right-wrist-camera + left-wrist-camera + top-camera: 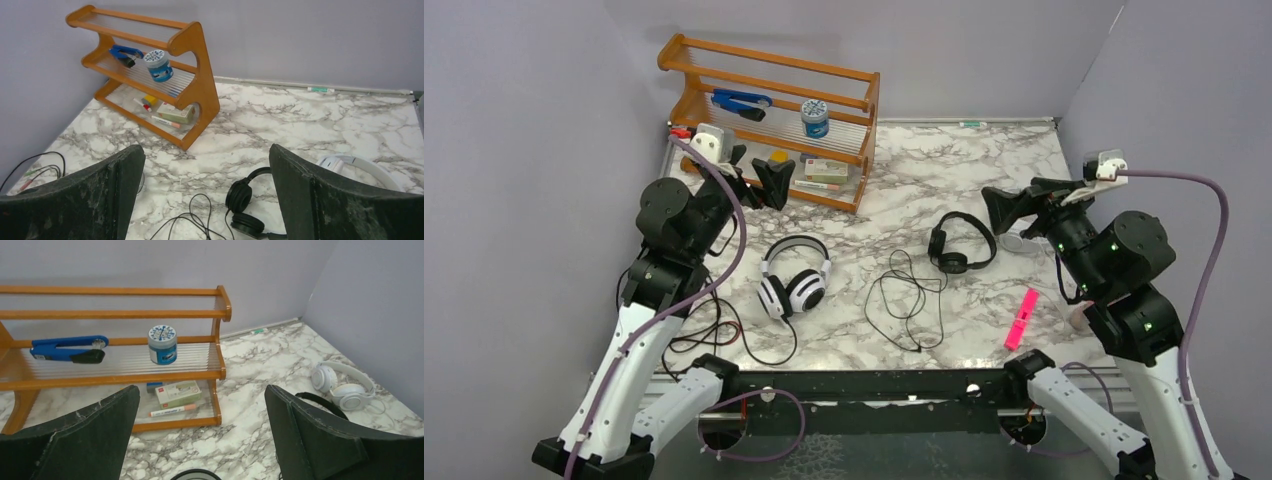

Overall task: Wrap the headphones
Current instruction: Pick up the headphones from the center of the board.

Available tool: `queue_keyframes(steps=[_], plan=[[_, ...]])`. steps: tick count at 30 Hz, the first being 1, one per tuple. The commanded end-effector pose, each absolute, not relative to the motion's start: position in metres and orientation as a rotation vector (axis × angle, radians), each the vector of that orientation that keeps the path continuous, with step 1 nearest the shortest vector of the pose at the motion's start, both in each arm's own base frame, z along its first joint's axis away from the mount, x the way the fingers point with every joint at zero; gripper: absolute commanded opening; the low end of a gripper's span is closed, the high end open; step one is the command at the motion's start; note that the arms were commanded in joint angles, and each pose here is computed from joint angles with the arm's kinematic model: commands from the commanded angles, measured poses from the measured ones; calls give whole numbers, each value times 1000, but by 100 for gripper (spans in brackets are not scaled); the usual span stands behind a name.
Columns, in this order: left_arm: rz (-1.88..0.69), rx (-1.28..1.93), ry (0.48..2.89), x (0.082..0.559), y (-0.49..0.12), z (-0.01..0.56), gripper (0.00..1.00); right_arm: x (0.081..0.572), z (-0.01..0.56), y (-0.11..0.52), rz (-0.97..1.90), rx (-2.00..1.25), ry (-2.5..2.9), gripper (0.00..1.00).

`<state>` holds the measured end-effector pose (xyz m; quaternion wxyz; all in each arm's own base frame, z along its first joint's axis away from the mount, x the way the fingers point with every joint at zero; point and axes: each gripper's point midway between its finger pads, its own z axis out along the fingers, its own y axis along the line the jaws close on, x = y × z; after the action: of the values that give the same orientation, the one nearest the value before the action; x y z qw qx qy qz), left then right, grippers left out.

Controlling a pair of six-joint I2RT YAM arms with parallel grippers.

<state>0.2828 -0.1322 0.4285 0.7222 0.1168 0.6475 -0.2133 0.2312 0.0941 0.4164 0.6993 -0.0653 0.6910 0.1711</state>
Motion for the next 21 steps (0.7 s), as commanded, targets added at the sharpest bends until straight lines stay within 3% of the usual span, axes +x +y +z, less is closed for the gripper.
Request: queue_keyframes(steps=[1, 12, 21], plan=[[-411, 180, 1503, 297, -119, 411, 99, 243, 407, 108, 479, -159, 1573, 100], [-252, 76, 1676, 312, -91, 369, 99, 292, 344, 139, 647, -190, 1812, 100], [-246, 56, 1761, 305, -87, 349, 99, 298, 260, 280, 811, -266, 2096, 100]])
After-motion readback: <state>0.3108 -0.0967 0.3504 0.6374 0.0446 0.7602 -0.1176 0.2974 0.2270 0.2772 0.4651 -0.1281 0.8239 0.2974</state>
